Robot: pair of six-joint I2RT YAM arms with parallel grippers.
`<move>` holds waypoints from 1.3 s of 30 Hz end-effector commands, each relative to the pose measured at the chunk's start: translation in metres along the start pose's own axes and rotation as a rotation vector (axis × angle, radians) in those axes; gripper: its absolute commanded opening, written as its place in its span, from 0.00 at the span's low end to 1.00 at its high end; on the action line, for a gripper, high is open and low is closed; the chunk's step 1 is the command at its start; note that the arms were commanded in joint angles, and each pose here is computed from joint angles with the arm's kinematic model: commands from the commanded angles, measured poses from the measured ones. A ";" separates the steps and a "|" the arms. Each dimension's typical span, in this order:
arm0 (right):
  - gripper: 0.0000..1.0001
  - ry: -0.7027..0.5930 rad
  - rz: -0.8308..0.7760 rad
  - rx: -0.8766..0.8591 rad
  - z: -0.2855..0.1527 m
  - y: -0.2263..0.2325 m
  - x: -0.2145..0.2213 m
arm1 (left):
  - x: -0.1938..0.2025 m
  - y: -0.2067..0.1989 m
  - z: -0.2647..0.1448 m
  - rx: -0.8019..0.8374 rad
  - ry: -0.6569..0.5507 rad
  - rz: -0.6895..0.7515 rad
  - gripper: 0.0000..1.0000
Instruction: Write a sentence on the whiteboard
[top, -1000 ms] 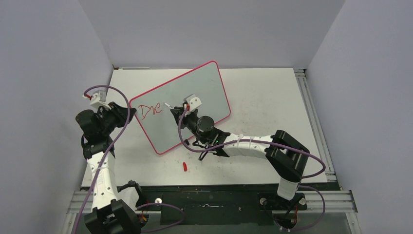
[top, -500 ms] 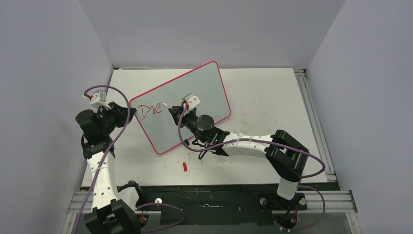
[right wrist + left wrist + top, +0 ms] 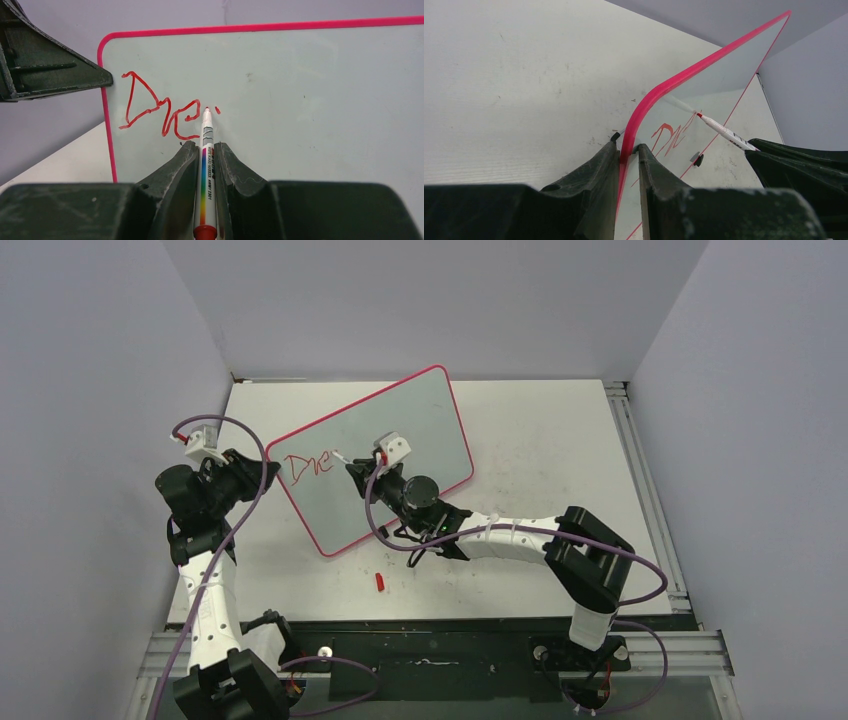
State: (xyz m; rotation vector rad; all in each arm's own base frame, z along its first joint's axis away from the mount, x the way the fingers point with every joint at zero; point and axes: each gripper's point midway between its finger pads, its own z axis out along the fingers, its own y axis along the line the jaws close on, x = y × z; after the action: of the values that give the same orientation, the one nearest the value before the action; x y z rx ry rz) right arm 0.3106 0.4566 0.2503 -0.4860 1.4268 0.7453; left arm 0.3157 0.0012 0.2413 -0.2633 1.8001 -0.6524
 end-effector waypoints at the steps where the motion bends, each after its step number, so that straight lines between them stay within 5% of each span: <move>1: 0.05 0.008 0.013 -0.009 0.001 0.003 0.010 | 0.000 -0.008 0.001 0.036 0.008 0.012 0.18; 20: 0.05 0.083 0.000 -0.009 -0.013 0.004 0.037 | -0.001 -0.009 0.001 0.037 0.005 0.012 0.18; 39: 0.05 0.007 -0.014 0.083 -0.008 -0.015 0.008 | -0.001 -0.008 0.001 0.037 0.006 0.012 0.18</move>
State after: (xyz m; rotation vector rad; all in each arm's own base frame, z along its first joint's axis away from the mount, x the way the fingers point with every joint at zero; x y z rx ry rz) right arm 0.2958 0.4555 0.2163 -0.5166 1.4879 0.7341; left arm 0.3171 0.0039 0.2398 -0.2764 1.8021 -0.6396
